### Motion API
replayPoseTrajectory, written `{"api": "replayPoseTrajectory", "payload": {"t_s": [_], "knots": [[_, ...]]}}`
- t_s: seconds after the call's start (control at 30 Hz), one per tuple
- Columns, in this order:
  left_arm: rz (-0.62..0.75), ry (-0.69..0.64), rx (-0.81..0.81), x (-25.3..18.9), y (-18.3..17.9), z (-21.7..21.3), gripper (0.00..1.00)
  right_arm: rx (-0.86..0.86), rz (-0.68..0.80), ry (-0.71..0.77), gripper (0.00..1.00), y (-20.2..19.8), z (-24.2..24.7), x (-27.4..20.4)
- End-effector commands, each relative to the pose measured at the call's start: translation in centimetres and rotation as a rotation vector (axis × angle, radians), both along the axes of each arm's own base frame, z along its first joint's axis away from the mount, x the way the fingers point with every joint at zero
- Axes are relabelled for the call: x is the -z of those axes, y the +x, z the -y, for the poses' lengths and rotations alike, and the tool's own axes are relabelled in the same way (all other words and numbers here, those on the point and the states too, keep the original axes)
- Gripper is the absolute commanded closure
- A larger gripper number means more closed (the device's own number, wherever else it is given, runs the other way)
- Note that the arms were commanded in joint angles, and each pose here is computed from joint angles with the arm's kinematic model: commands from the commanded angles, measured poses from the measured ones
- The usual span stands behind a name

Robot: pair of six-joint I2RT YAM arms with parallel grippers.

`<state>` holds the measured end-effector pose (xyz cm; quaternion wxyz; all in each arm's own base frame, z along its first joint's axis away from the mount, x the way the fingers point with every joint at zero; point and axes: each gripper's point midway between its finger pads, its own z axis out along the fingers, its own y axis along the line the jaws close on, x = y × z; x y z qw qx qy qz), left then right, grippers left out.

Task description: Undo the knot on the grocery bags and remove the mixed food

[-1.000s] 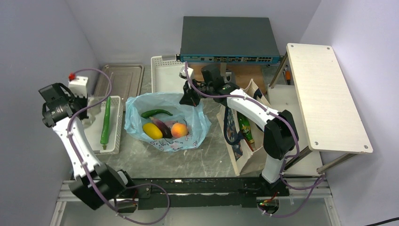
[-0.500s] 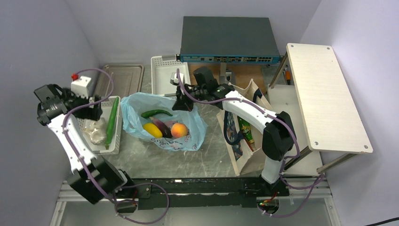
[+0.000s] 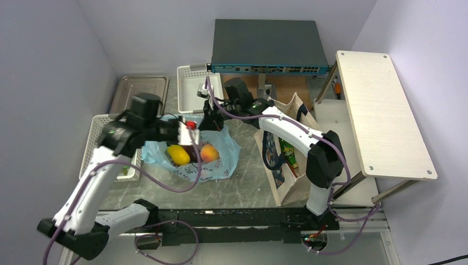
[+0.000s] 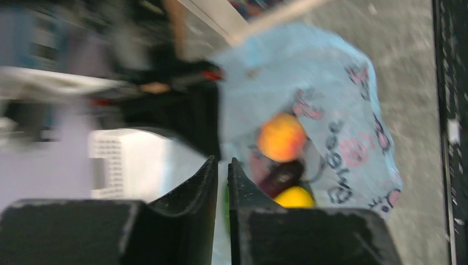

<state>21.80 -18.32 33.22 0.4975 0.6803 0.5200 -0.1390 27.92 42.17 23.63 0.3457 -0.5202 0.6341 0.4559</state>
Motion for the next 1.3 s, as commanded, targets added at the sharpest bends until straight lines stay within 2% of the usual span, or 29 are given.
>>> {"api": "replayPoseTrajectory", "payload": {"t_s": [0.0, 0.1, 0.2, 0.33, 0.43, 0.53, 0.67, 0.73, 0.8, 0.93, 0.97, 1.07, 1.13, 1.27], "knots": [[-0.043, 0.315, 0.024, 10.6, 0.3, -2.5, 0.89, 0.017, -0.001, 0.048, 1.00, 0.1, 0.4, -2.0], [-0.082, 0.480, -0.054, 16.6, 0.8, -5.5, 0.93, 0.028, 0.000, 0.050, 1.00, -0.1, 0.7, -2.1], [-0.111, 0.611, -0.109, 20.6, 1.1, -7.9, 0.94, 0.029, -0.005, 0.049, 1.00, -0.1, 0.7, -2.0], [-0.226, 0.703, -0.033, 23.2, -2.9, -10.1, 0.94, 0.036, 0.019, 0.041, 1.00, 0.1, 0.9, -2.2], [-0.369, 0.768, 0.039, 24.0, -7.0, -11.7, 0.94, 0.041, 0.032, 0.037, 1.00, 0.2, 1.0, -2.3], [-0.411, 0.765, 0.043, 23.9, -8.1, -11.9, 0.93, 0.046, 0.034, 0.038, 1.00, 0.2, 1.0, -2.1], [-0.414, 0.630, 0.074, 21.0, -7.1, -8.8, 0.93, 0.044, 0.019, 0.037, 1.00, 0.2, 0.8, -1.7], [-0.402, 0.540, 0.063, 18.7, -5.6, -6.8, 0.92, 0.042, 0.019, 0.038, 1.00, 0.1, 0.7, -1.7], [-0.359, 0.453, 0.004, 16.5, -3.1, -5.0, 0.85, 0.043, 0.021, 0.035, 1.00, 0.2, 0.7, -1.6], [-0.118, 0.346, -0.101, 14.6, 2.5, -3.3, 0.77, 0.043, 0.017, 0.036, 1.00, 0.2, 0.7, -1.5], [-0.047, 0.341, -0.097, 14.6, 3.7, -3.1, 0.78, 0.043, 0.016, 0.036, 1.00, 0.3, 0.7, -1.4], [0.042, 0.424, -0.034, 16.7, 4.8, -3.4, 0.80, 0.042, 0.012, 0.035, 1.00, 0.3, 0.6, -1.4], [0.084, 0.474, 0.001, 17.9, 5.6, -3.5, 0.78, 0.042, 0.008, 0.035, 1.00, 0.3, 0.5, -1.3], [0.060, 0.547, 0.069, 20.3, 6.5, -3.5, 0.73, 0.042, -0.002, 0.035, 1.00, 0.4, 0.3, -1.2]]}}
